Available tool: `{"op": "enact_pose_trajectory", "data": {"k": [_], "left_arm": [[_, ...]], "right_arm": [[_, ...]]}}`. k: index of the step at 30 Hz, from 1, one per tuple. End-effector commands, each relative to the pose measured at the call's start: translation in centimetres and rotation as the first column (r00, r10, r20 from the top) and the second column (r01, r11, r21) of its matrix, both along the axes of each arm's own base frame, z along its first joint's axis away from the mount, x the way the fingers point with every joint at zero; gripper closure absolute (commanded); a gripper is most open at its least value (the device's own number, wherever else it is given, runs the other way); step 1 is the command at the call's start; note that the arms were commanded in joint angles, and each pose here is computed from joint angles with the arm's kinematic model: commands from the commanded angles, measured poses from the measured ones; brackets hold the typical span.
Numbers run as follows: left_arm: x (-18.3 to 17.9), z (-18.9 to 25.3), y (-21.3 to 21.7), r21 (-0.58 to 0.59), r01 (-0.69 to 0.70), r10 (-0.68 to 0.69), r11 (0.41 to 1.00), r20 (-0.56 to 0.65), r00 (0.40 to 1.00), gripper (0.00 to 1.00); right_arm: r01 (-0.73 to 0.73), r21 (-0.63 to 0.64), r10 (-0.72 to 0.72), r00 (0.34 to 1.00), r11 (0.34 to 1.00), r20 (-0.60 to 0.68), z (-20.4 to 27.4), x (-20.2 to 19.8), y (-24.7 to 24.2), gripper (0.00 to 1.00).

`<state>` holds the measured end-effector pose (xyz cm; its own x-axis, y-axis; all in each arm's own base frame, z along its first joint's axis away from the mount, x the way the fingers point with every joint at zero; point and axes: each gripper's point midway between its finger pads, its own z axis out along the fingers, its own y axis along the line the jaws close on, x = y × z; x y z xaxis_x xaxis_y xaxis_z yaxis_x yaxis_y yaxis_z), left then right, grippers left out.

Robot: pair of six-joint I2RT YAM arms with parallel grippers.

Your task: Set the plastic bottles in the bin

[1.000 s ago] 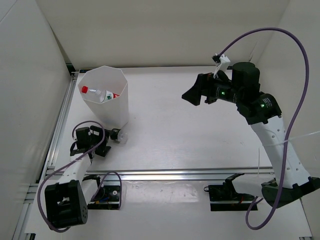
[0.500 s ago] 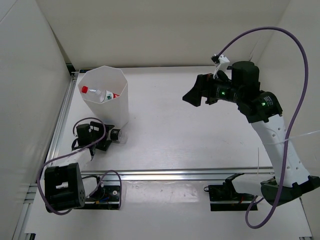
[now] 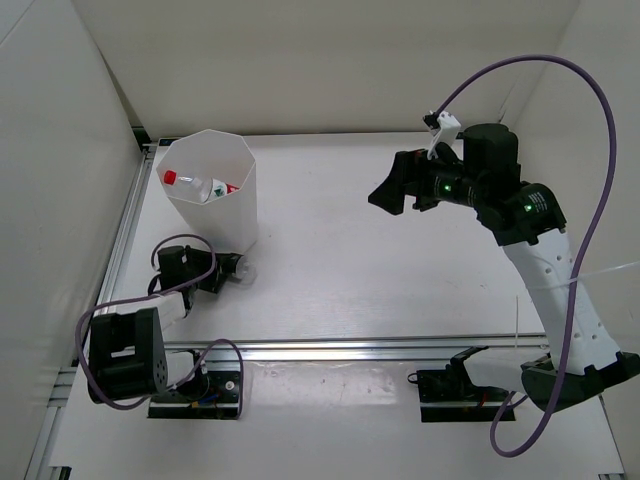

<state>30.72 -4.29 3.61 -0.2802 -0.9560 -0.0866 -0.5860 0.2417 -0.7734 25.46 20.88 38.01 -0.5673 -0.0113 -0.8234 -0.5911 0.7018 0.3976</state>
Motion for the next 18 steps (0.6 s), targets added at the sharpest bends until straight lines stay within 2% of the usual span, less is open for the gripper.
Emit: {"op": "enact_pose_trajectory", "data": {"k": [1, 5, 8, 11, 12, 14, 15, 17, 18], "left_arm": [[-2.0, -1.4, -0.6, -0.003, 0.028, -0.028, 1.0, -0.056, 0.998, 0.44], [-3.2, 1.2, -1.7, -0.023, 0.087, -0.087, 0.996, 0.004, 0.996, 0.56], [-3.7, 4.3, -2.2, -0.004, 0.124, -0.123, 0.992, 0.072, 0.99, 0.58], [-4.4, 9.4, -1.7, 0.037, 0.123, -0.128, 0.992, 0.187, 0.974, 0.57], [-4.3, 12.7, -1.7, 0.066, 0.128, -0.141, 0.99, 0.266, 0.954, 0.57], [-4.5, 15.6, -2.1, 0.089, 0.169, -0.189, 0.982, 0.312, 0.931, 0.57], [-4.0, 19.2, -2.1, 0.121, 0.174, -0.207, 0.977, 0.374, 0.904, 0.57], [-3.4, 22.7, -2.0, 0.152, 0.17, -0.219, 0.974, 0.42, 0.881, 0.57], [-3.1, 27.5, -1.9, 0.2, 0.155, -0.237, 0.967, 0.501, 0.832, 0.57]], "right_arm": [[0.002, 0.008, -0.002, 0.999, 1.0, 0.054, 1.7, 0.1, -0.4, 0.0], [-0.016, 0.016, 0.016, 0.998, 1.0, 0.054, 1.3, 0.5, 0.2, 0.0], [-0.01, 0.038, 0.007, 0.998, 0.999, 0.062, 1.5, 0.9, 0.5, 0.0], [-0.026, 0.044, 0.025, 0.999, 0.999, 0.031, 0.3, 1.2, 1.0, 0.0], [-0.027, 0.049, 0.024, 0.999, 0.998, 0.043, 0.5, 1.4, 1.1, 0.0], [-0.025, 0.049, 0.024, 0.999, 0.998, 0.032, 0.0, 1.8, 1.1, 0.0], [-0.033, 0.048, 0.032, 0.999, 0.998, 0.021, -0.4, 1.7, 1.2, 0.0], [-0.03, 0.057, 0.029, 0.999, 0.998, 0.022, -0.3, 2.2, 1.5, 0.0], [-0.039, 0.053, 0.039, 0.999, 0.998, 0.003, -1.0, 2.3, 1.7, 0.0]]}}
